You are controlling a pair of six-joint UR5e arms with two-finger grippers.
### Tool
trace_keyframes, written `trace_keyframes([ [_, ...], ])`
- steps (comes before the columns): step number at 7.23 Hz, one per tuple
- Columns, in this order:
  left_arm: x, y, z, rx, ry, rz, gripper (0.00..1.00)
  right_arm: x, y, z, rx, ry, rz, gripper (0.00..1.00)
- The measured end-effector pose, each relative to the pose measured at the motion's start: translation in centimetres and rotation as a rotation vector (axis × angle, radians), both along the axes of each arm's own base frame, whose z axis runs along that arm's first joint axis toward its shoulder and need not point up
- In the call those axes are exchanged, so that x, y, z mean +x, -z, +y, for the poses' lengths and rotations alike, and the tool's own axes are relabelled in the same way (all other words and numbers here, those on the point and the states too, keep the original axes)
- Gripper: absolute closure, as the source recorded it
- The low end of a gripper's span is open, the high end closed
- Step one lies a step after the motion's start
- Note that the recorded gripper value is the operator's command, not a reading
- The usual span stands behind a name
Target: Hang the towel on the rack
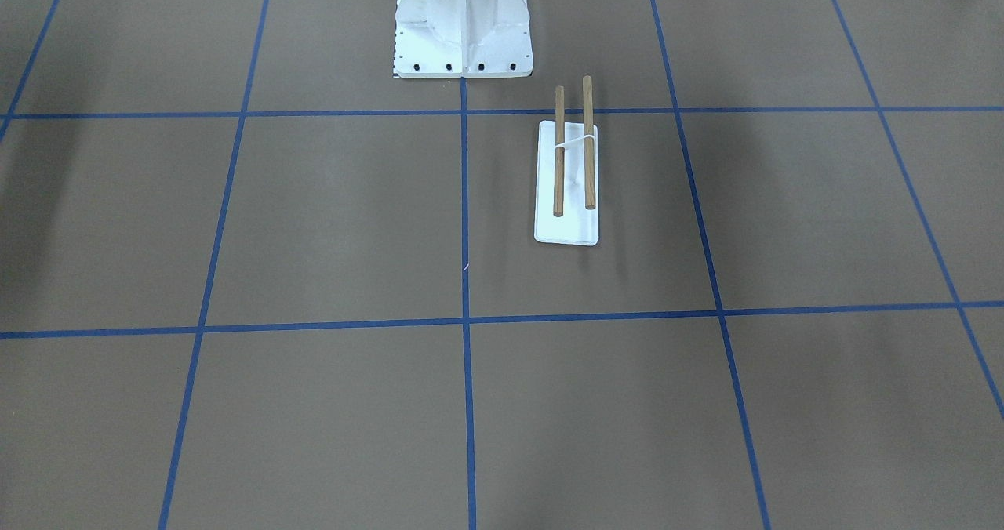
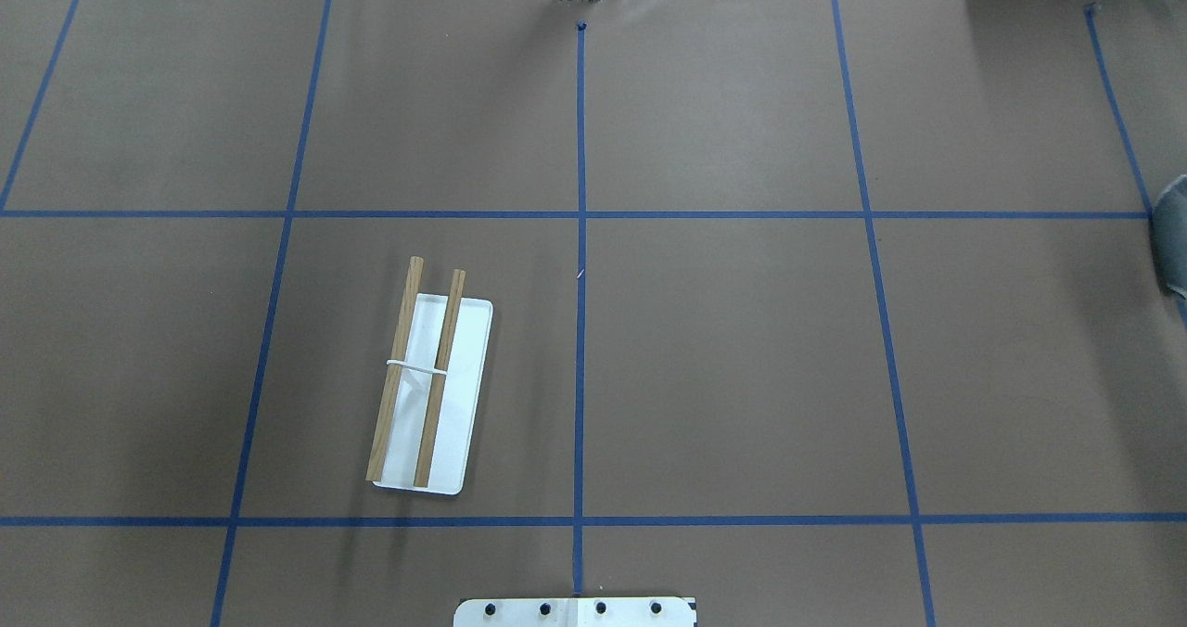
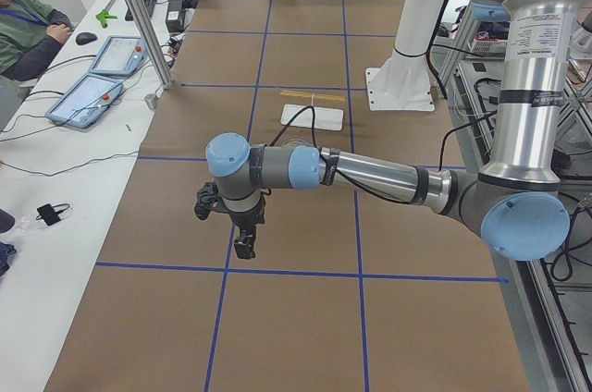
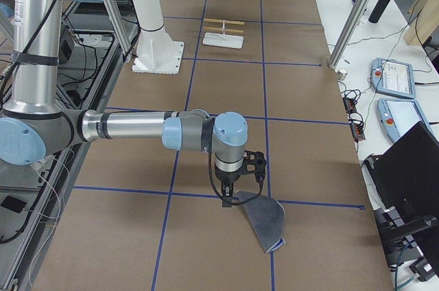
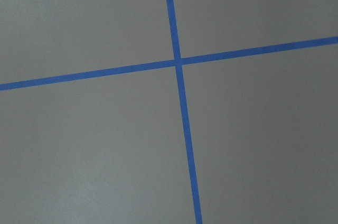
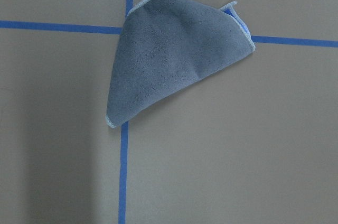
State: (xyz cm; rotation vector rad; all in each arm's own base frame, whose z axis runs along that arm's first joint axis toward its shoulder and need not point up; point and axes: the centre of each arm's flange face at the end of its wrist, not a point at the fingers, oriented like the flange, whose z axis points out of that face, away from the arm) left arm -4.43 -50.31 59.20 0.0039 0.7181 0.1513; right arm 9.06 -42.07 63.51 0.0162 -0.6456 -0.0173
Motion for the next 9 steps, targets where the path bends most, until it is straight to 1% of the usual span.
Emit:
trace_keyframes([
  [2, 0.0, 0.2, -0.1, 0.009, 0.000, 0.001, 0.02, 0.0, 0.2, -0.2, 0.005, 0.000, 0.002, 0.00],
  [3, 0.0, 0.8, -0.2, 0.043, 0.000, 0.003, 0.02, 0.0, 0.6, -0.4, 0.017, 0.003, 0.004, 0.00],
  [5, 0.0, 2.3, -0.9, 0.143, 0.002, -0.001, 0.02, -0.1, 1.7, -0.7, 0.045, 0.012, 0.004, 0.00],
  [7, -0.1, 4.5, -1.9, 0.278, 0.008, 0.003, 0.02, -0.1, 3.8, -2.8, 0.093, 0.010, 0.006, 0.00],
  [9, -0.1, 6.1, -3.2, 0.467, 0.018, 0.003, 0.02, -0.1, 6.2, -5.1, 0.170, 0.007, 0.006, 0.00],
])
